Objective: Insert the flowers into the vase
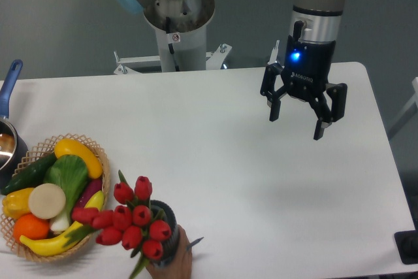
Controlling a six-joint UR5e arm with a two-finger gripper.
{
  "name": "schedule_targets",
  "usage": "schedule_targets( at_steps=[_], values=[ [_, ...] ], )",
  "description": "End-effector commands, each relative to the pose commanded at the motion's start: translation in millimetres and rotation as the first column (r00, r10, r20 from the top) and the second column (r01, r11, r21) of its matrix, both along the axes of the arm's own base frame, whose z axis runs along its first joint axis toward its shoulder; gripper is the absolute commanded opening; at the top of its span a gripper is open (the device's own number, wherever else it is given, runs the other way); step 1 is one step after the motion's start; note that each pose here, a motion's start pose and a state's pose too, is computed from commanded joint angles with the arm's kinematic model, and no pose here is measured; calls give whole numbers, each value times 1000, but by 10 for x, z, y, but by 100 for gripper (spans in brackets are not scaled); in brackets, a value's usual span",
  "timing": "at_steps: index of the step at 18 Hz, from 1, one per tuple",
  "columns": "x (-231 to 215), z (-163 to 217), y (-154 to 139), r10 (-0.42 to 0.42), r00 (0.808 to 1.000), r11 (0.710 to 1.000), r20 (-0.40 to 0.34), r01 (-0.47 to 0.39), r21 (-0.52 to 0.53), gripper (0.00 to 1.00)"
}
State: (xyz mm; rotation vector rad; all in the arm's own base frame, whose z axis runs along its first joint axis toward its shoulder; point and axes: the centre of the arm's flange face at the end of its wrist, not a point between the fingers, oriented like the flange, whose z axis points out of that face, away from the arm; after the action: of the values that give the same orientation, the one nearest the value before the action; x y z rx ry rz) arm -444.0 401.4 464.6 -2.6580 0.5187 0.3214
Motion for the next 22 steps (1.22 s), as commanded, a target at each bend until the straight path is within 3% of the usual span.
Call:
schedule_targets(
  at_steps=[2, 5, 11, 18, 22],
  values=[
    [102, -108, 59, -61, 998, 995, 19, 63, -74, 100],
    [292, -333, 214, -153, 987, 966, 45, 158, -204, 100],
    [548, -414, 369, -195, 980, 933, 45, 200, -300, 100],
    [825, -48, 728, -260, 965, 940, 17, 257, -226, 100],
    [824, -5, 759, -270, 963, 944, 17, 268, -193, 100]
  ],
)
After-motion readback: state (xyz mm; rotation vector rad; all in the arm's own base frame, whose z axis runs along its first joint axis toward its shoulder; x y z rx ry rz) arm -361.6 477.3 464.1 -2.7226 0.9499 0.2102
